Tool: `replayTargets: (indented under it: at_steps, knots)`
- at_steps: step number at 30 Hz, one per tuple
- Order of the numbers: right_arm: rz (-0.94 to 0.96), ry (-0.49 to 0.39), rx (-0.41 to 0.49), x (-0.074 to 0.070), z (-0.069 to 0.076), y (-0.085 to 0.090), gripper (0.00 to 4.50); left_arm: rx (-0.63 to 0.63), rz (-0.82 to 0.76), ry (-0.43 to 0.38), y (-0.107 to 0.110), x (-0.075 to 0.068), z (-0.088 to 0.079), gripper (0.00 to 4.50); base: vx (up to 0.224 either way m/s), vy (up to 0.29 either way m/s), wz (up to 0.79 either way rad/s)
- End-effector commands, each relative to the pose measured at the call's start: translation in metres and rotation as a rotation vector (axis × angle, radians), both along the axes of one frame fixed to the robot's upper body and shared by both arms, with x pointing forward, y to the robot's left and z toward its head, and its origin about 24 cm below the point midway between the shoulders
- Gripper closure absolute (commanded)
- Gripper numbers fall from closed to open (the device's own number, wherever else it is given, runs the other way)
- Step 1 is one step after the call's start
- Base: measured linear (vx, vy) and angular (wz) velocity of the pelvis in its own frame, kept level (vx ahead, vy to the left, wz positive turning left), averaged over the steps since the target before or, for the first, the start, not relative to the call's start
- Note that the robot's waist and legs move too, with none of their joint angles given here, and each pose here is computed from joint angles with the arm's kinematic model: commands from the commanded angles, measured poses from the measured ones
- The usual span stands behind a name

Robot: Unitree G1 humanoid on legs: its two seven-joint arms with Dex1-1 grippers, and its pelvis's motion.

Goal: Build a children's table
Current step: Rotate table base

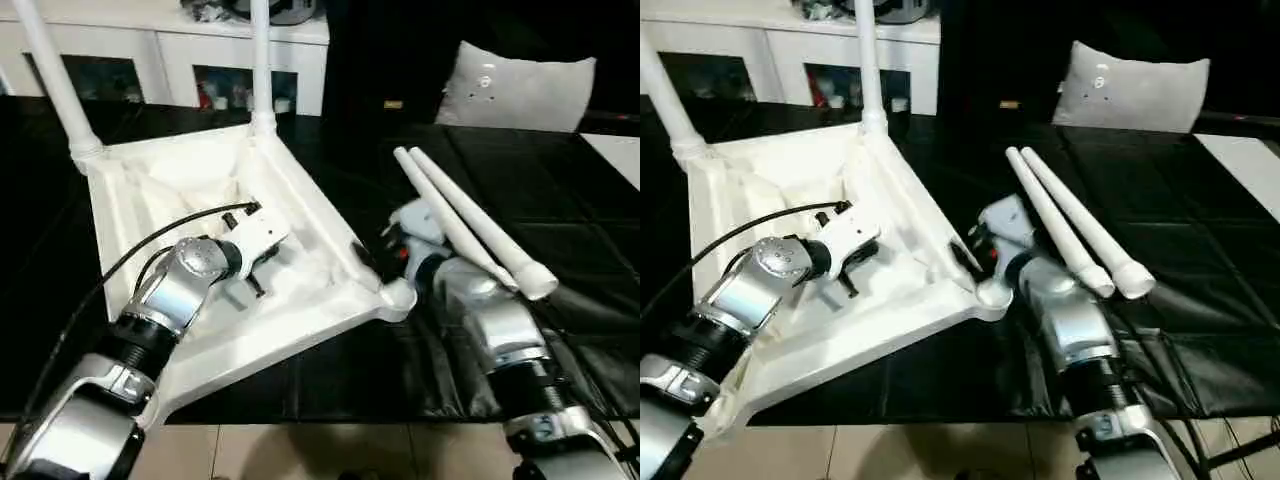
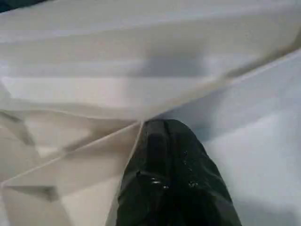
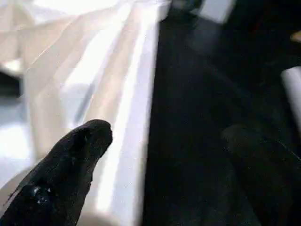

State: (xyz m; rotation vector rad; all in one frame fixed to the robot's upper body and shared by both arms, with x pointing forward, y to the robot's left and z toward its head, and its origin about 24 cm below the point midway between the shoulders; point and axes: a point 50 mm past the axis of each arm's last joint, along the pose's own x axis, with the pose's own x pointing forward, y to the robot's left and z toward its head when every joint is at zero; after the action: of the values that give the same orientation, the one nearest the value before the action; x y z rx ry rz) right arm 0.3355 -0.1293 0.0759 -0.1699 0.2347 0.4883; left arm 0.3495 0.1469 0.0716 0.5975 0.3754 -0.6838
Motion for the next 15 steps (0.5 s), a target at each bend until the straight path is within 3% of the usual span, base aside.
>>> replayTargets:
  at_steps: [1,5,9,11,15]
  knots:
    - [-0.085,0.010,0.012,-0.001,0.001,-0.015,0.00,-0.091,-0.056,-0.025,-0.009,-0.003,0.010,4.46,0.000,0.000,0.00]
    - [-0.230,0.051,-0.061,-0.002,0.006,-0.034,0.00,-0.248,-0.100,-0.030,-0.019,-0.023,0.015,4.29,0.000,0.000,0.00]
    - [-0.212,0.066,-0.047,-0.004,0.011,-0.041,0.00,-0.371,-0.034,-0.043,-0.023,-0.036,0.023,4.14,0.000,0.000,0.00]
    - [-0.202,0.027,-0.004,-0.010,0.018,-0.039,0.00,-0.475,0.042,-0.078,-0.025,-0.044,0.028,4.00,0.000,0.000,0.00]
    - [-0.187,0.021,0.091,-0.028,0.023,-0.030,0.00,-0.550,0.224,-0.135,-0.018,-0.052,0.027,3.68,0.000,0.000,0.00]
